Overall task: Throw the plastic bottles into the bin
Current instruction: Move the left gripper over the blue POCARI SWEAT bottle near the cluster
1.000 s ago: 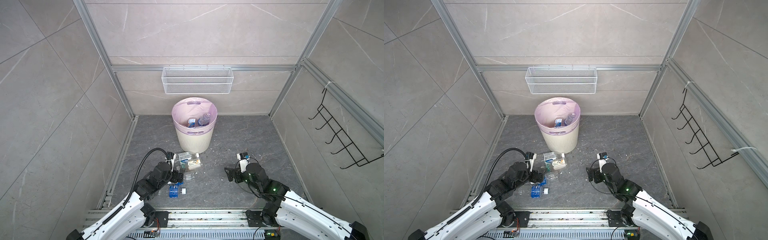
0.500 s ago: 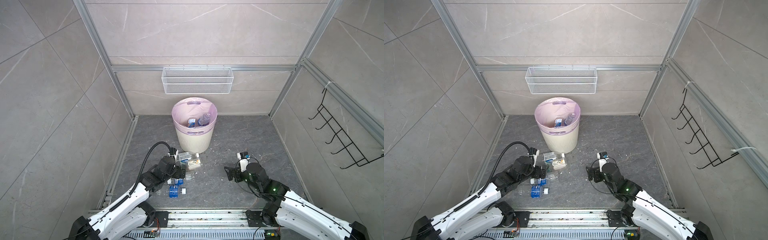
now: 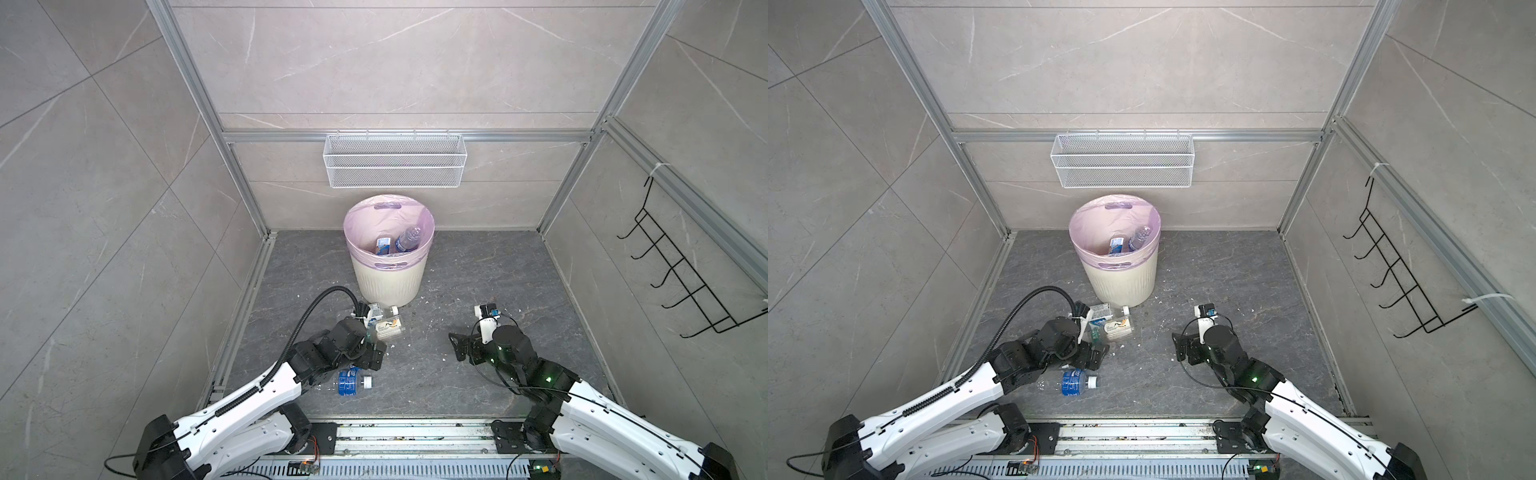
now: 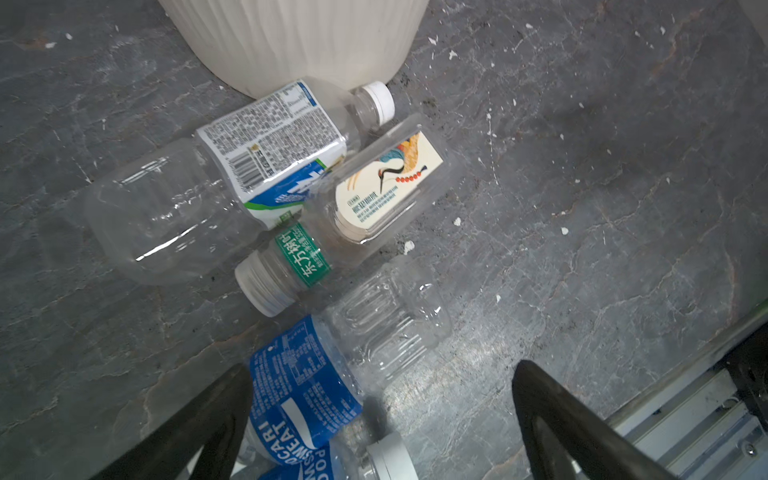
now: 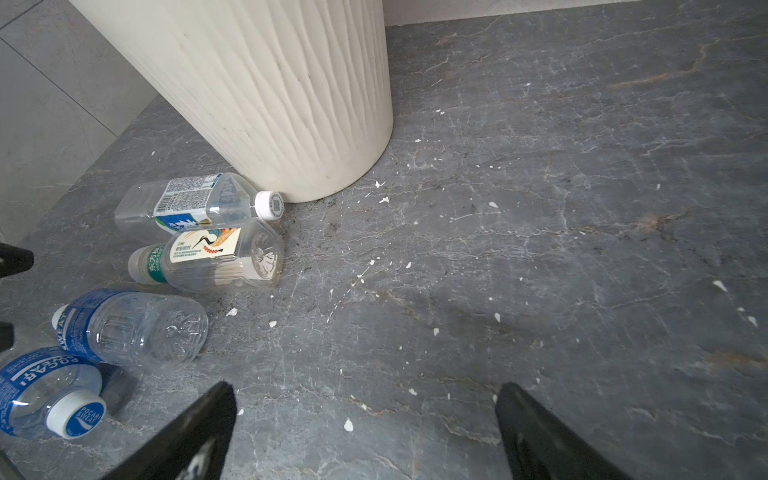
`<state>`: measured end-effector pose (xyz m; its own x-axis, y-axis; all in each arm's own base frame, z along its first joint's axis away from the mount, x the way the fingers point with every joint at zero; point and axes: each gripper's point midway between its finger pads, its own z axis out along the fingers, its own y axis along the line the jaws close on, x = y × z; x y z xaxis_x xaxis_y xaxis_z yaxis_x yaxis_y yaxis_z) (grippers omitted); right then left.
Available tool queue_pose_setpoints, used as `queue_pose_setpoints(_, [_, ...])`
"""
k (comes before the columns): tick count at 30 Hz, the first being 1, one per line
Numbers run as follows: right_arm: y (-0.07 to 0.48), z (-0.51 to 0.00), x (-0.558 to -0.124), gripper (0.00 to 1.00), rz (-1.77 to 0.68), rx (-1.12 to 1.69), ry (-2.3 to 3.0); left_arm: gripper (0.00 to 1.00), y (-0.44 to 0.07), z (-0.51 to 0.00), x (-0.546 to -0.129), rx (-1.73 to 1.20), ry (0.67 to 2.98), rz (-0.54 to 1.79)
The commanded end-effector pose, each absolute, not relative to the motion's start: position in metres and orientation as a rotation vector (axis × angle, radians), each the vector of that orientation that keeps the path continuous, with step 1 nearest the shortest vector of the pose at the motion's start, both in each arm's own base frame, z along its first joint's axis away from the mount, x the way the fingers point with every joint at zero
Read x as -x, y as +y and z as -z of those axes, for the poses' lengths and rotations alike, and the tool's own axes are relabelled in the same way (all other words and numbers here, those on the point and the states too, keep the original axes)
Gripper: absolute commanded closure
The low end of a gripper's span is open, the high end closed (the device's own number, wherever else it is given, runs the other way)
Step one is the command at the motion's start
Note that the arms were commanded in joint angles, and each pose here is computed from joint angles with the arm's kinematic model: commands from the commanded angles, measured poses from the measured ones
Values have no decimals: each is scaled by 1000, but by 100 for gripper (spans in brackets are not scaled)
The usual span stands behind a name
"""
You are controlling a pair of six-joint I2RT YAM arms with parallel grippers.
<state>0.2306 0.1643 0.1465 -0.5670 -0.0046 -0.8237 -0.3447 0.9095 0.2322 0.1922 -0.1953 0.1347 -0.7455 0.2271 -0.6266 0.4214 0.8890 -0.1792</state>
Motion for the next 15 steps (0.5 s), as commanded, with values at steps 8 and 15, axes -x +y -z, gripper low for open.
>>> queue_pose_setpoints(8, [159, -142, -227, 0, -444, 237, 2145, 0, -177, -138, -171, -321, 2486, 336])
queue_pose_setpoints(15, [159, -143, -227, 0, -450, 235, 2143, 0, -171, -125, -160, -336, 2554, 293])
